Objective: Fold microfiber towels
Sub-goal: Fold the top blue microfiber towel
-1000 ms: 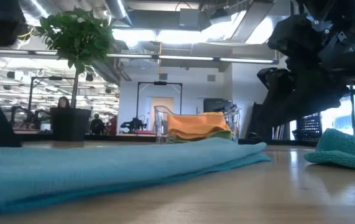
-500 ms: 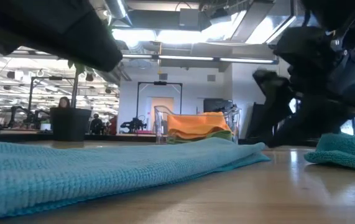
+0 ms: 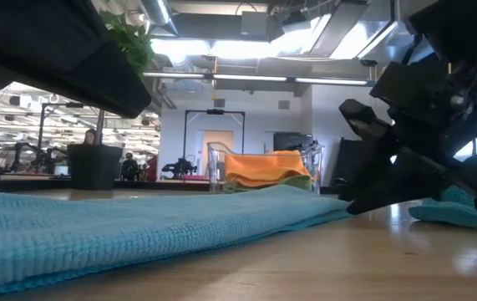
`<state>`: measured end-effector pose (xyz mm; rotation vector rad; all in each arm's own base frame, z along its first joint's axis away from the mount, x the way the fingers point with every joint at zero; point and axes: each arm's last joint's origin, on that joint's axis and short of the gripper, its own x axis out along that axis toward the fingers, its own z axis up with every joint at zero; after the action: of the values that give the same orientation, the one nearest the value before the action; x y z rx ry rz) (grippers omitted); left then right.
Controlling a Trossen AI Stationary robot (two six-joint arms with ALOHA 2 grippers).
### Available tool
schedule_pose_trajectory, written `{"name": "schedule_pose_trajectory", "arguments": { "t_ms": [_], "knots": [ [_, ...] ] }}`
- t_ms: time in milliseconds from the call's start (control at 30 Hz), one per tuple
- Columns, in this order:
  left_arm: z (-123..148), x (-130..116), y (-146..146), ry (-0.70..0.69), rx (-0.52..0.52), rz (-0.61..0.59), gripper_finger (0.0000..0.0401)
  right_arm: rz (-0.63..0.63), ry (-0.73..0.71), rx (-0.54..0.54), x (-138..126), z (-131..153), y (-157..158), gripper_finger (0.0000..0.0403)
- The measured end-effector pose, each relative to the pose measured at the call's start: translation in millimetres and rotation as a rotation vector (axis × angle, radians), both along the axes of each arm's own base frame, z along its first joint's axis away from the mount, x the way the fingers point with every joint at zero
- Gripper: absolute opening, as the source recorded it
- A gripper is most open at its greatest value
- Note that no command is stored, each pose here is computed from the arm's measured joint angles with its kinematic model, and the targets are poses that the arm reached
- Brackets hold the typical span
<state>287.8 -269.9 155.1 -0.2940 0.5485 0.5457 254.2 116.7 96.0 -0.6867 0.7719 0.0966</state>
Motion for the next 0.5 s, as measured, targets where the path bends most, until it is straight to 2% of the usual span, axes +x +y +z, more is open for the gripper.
{"name": "schedule_pose_trajectory", "arguments": {
  "t_ms": [200,500],
  "knots": [
    [0.0,0.1,0.1,0.001,-0.002,0.000,0.0050,0.007,0.001,-0.006,-0.7,0.7,0.4,0.0011],
    [0.1,0.0,0.0,0.000,-0.003,0.001,0.0050,0.007,-0.003,-0.010,-1.7,2.0,1.0,0.0005]
  ]
}}
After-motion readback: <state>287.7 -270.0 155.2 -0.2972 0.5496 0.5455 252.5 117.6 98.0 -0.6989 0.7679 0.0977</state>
